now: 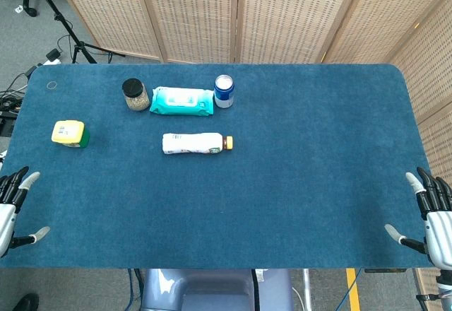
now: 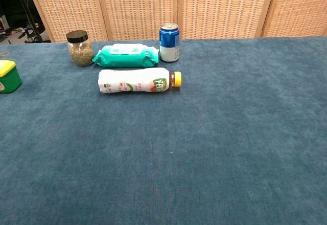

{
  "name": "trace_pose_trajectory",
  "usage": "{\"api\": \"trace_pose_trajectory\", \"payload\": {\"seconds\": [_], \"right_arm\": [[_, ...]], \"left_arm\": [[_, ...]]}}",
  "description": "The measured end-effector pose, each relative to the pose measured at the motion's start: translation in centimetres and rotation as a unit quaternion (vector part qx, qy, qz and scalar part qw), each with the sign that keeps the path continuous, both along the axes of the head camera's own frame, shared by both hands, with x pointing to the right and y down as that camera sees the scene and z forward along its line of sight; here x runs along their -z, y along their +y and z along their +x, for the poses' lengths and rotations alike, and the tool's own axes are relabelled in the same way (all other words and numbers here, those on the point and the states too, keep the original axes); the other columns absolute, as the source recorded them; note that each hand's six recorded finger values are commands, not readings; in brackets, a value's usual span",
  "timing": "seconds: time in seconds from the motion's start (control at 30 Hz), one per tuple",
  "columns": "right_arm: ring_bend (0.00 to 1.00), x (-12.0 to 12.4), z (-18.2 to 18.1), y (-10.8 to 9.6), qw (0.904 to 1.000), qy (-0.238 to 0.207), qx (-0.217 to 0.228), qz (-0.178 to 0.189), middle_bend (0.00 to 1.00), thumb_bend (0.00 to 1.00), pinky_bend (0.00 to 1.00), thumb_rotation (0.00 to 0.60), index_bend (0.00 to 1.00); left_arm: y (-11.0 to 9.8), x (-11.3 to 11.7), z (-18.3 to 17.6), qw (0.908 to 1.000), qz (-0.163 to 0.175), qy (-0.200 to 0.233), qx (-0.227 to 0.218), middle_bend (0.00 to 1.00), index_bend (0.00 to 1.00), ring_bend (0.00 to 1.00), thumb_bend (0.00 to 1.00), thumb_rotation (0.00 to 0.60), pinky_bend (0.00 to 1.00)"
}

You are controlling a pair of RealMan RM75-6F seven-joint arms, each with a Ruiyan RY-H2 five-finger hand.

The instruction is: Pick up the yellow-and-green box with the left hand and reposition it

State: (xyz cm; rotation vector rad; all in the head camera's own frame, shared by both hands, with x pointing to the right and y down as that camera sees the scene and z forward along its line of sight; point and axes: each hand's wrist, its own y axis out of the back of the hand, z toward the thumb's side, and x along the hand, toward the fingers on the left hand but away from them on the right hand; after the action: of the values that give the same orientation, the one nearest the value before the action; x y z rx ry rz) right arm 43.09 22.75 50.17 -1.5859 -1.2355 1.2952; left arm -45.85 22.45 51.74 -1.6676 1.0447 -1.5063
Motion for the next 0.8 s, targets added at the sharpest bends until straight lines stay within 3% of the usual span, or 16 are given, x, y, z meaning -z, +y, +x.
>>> {"api": "trace_pose_trajectory", "payload": {"seconds": [0.3,0.5,0.8], "right_arm": [[0.0,0.1,0.2,-0.1,1.0,-0.002,-0.004,0.001,0.0,0.0,0.0,0.6,0.0],[0.0,0.1,0.3,-0.2,1.0,-0.002,-0.008,0.0,0.0,0.0,0.0,0.6,0.0],[0.0,-0.4,0.7,-0.5,0.9998,0.007,-0.02,-0.004,0.0,0.0,0.0,0.6,0.0]], "left_arm": [[-0.6,-0.6,-0.1,1.0,-0.007,-0.002,-0.005,0.0,0.0,0.0,0.0,0.6,0.0],[-3.0,-2.0,-0.7,0.9996,-0.005,-0.005,-0.027,0.0,0.0,0.0,0.0,0.6,0.0],[-8.6,-6.2,-4.0,0.9978,-0.022,-0.032,-0.055,0.0,0.0,0.0,0.0,0.6,0.0]]}}
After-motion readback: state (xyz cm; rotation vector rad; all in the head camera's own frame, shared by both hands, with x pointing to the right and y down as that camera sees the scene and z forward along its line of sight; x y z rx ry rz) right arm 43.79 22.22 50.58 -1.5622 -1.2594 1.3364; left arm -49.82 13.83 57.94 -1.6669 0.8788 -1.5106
